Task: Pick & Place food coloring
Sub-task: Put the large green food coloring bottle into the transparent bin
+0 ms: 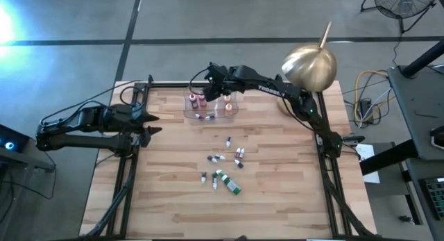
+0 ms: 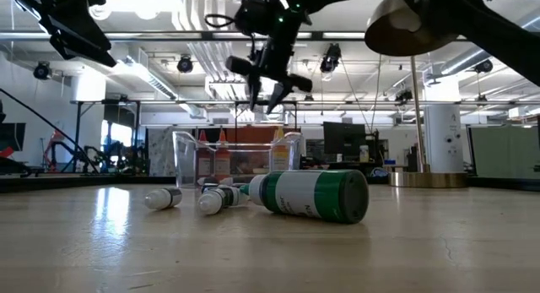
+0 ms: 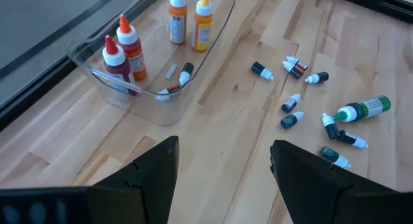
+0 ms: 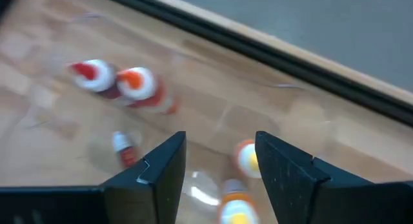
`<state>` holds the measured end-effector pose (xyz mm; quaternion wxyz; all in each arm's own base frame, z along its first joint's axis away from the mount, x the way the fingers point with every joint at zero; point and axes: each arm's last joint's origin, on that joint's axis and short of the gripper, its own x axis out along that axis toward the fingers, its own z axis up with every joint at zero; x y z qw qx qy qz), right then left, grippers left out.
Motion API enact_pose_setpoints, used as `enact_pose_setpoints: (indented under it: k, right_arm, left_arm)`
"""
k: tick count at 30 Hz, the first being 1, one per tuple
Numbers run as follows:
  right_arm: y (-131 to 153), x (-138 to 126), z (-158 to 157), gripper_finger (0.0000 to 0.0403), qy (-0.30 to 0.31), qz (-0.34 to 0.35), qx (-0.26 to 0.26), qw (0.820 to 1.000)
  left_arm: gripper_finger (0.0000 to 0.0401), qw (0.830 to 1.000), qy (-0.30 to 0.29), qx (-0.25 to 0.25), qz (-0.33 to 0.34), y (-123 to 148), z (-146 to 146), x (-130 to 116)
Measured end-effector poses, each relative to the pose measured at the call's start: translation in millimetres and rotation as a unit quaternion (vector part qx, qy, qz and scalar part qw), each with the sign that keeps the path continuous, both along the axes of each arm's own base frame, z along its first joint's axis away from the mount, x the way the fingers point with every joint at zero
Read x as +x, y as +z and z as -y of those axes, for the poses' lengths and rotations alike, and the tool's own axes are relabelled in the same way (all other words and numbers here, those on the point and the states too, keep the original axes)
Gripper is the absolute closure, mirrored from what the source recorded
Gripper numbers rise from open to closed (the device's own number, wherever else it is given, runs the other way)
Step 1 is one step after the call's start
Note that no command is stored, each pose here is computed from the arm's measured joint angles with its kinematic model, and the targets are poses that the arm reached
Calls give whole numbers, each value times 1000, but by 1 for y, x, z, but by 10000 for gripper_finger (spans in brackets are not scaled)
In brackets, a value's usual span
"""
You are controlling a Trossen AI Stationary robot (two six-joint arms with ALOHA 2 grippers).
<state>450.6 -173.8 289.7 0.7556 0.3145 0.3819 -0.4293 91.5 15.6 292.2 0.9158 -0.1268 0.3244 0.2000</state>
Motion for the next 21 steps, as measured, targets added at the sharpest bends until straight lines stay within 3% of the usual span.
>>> enact_pose_setpoints:
  k: [4,10,15,21]
  right_arm:
    - [2,14,-24,223,43,41,26,998]
    - [4,29,-69,223,43,57,-9,997]
    - [-3,24,-121,227,1,-7,-54,999]
    - [-29,5,-177,230,-40,-108,-27,993]
  left_arm:
    - [183,1000,0,0,-1,0,0,0]
    - [183,1000,0,0,-1,0,0,0]
    - [183,1000,1,-2,-1,0,0,0]
    - [183,1000,1,-1,-1,0,0,0]
